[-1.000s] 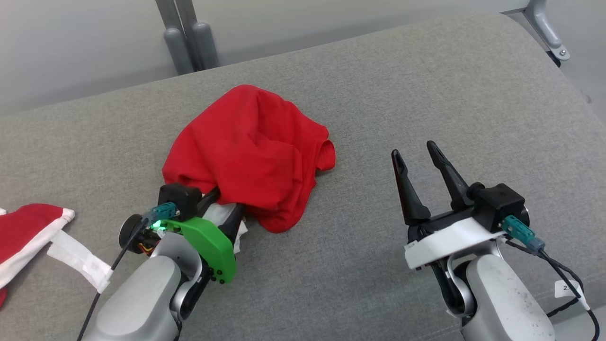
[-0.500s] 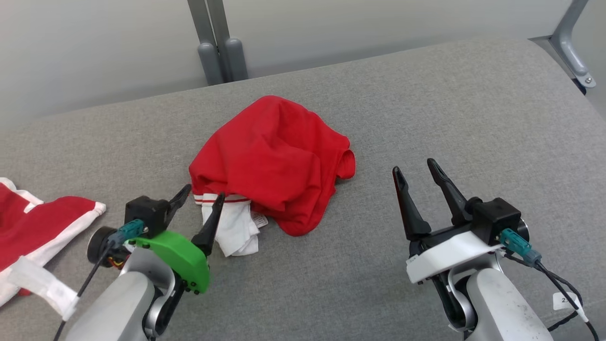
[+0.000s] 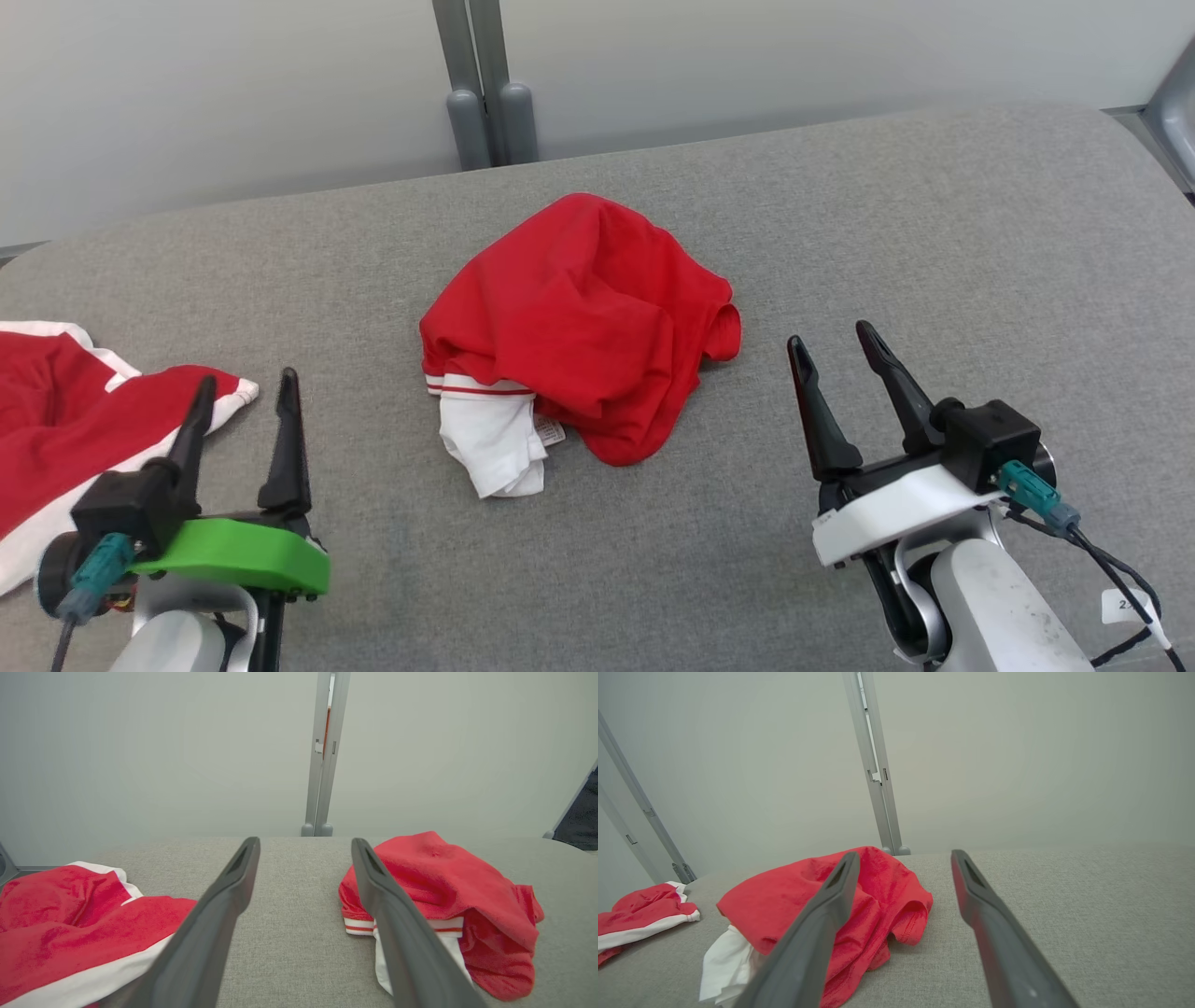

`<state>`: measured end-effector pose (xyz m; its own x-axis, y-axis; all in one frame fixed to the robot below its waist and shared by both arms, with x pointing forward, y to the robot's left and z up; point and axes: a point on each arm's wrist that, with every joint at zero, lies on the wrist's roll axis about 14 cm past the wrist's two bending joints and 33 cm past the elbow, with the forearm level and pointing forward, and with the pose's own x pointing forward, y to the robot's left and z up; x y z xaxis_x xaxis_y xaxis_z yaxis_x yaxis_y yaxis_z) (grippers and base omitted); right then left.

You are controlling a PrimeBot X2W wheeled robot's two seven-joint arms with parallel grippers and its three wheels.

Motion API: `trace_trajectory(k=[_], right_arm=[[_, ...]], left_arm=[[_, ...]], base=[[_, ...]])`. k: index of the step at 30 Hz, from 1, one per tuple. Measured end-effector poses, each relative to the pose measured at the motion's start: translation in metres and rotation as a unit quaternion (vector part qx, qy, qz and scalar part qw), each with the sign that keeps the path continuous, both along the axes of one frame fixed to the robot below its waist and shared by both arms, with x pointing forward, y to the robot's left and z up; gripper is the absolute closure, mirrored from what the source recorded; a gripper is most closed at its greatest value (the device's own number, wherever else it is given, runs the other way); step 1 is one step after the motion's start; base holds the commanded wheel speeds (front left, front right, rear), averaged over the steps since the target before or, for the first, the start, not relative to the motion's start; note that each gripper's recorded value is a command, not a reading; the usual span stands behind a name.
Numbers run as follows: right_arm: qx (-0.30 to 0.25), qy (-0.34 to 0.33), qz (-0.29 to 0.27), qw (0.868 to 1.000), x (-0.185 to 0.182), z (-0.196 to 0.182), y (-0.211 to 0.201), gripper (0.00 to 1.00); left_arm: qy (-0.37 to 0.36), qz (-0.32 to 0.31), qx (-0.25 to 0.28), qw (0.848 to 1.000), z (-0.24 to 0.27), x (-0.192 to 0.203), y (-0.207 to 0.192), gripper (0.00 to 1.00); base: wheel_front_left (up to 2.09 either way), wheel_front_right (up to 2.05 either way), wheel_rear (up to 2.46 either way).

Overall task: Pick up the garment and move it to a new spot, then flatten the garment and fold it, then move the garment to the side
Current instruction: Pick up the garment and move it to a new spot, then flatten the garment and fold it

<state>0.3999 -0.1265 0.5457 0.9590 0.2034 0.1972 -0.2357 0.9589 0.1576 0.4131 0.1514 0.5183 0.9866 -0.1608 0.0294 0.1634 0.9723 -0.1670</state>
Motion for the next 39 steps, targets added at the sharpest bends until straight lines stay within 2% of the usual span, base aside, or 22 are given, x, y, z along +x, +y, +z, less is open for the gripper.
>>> trace_trajectory(k=[3,6,9,15,31,39], right_arm=[[0.002,0.003,-0.001,1.000,-0.001,-0.002,0.000,0.00],[0.005,-0.001,-0.009,1.000,-0.001,0.000,-0.005,0.00],[0.006,-0.002,-0.013,1.000,-0.004,0.001,-0.008,0.00],[0.007,-0.004,-0.015,1.000,-0.006,0.003,-0.010,0.00],[0.011,0.012,-0.004,1.000,-0.005,-0.008,-0.003,0.00],[-0.014,0.067,0.056,0.996,-0.007,-0.043,0.032,0.00]], left_arm=[[-0.036,0.044,-0.009,0.998,0.020,-0.005,0.018,0.00],[-0.038,0.076,-0.016,0.996,0.016,-0.018,0.031,0.00],[-0.044,0.085,-0.018,0.995,0.016,-0.027,0.033,0.00],[-0.023,0.082,-0.029,0.996,-0.004,-0.041,0.026,0.00],[-0.021,0.072,-0.031,0.997,-0.014,-0.041,0.023,0.00],[-0.019,0.084,-0.036,0.996,-0.016,-0.048,0.031,0.00]], base=[[0.00,0.00,0.00],[0.00,0.00,0.00],[0.00,0.00,0.00],[0.00,0.00,0.00],[0.00,0.00,0.00],[0.00,0.00,0.00]])
